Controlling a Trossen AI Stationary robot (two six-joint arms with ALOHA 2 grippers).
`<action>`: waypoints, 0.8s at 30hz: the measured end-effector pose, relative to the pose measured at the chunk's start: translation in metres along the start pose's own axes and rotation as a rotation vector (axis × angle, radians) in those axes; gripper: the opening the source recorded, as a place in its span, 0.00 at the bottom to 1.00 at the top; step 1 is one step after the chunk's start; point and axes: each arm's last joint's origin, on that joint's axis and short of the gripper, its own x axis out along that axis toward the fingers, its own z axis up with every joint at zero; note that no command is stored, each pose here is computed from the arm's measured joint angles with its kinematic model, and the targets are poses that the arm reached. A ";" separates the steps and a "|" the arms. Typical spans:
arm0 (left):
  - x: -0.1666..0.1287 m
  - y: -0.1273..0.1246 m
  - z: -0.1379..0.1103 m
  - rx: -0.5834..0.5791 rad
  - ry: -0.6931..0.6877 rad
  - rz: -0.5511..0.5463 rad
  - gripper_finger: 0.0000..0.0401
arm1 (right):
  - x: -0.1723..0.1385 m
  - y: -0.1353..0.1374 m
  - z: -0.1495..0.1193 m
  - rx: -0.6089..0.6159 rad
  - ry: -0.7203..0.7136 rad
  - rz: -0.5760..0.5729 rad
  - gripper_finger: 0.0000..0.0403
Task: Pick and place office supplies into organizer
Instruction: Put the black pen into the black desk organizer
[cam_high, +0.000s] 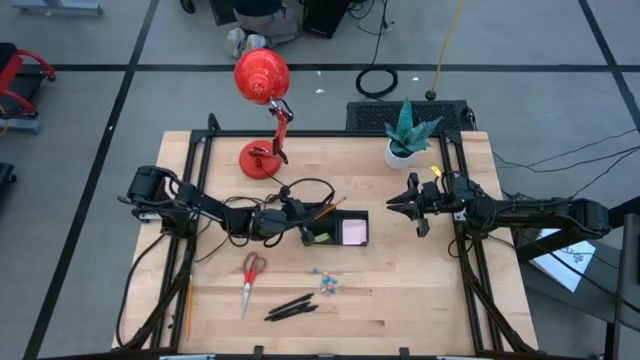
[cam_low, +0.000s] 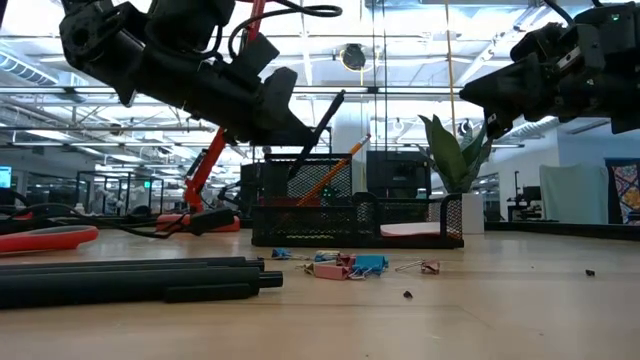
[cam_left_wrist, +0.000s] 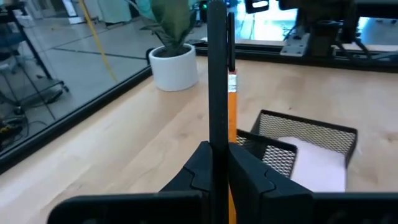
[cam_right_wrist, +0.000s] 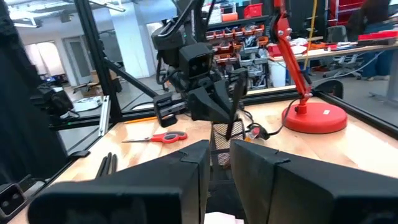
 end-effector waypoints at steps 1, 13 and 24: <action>0.000 0.000 0.000 -0.001 0.001 -0.002 0.08 | 0.000 0.000 0.000 0.000 0.000 -0.002 0.15; 0.002 0.002 0.000 -0.004 0.008 -0.023 0.08 | 0.000 0.000 0.000 0.007 0.000 -0.001 0.15; 0.002 0.000 0.000 0.070 0.004 -0.095 0.08 | 0.000 0.000 0.001 0.003 -0.010 0.001 0.15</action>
